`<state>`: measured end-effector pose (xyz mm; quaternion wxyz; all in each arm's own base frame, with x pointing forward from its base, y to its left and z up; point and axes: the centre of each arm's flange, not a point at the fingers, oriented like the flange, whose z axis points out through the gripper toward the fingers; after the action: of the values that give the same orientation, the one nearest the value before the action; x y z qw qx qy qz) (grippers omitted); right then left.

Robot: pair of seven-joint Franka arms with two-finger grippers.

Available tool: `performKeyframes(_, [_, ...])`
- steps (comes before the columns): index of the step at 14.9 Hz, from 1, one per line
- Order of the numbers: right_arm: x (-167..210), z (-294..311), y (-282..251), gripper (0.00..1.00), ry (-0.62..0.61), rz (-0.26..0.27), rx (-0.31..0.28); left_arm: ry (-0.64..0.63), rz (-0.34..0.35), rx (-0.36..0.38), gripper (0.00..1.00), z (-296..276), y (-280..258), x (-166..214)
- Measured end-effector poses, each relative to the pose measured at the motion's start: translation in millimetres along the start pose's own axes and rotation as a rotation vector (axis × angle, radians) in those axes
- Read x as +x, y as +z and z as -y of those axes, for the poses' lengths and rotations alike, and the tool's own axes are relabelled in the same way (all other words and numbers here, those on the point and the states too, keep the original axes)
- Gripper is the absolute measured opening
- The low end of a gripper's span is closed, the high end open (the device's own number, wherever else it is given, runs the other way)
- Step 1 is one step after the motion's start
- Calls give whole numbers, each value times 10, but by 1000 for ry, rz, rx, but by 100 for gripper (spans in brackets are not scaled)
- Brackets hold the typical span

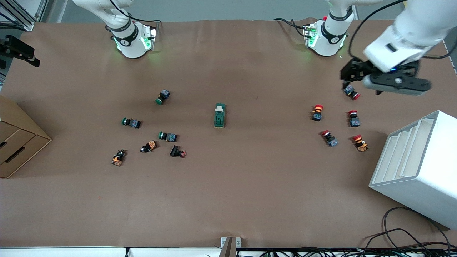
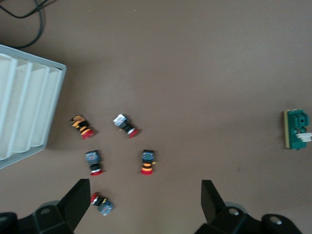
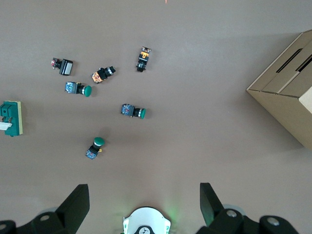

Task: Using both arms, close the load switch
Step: 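Move the left gripper over the green load switch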

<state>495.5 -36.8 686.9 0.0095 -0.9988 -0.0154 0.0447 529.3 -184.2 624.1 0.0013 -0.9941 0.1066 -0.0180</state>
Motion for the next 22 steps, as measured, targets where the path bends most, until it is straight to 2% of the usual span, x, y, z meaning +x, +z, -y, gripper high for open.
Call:
performKeyframes(5, [0, 0, 0, 100, 0, 0, 0, -92, -19, -29, 100, -1036, 477, 67])
performKeyframes(11, [0, 1, -1, 100, 0, 0, 0, -224, -38, 47, 100, -2232, 1133, -258])
performKeyframes(17, [2, -1, -3, 100, 0, -2, 0, -345, -117, 76, 100, -3192, 1909, -883])
performKeyframes(19, [22, -4, 20, 100, 0, 2, 0, -385, -163, 102, 100, -3426, 2069, -1163])
performKeyframes(22, [211, -17, 220, 100, 1, 30, 0, -438, -245, 103, 100, -3708, 2346, -1586])
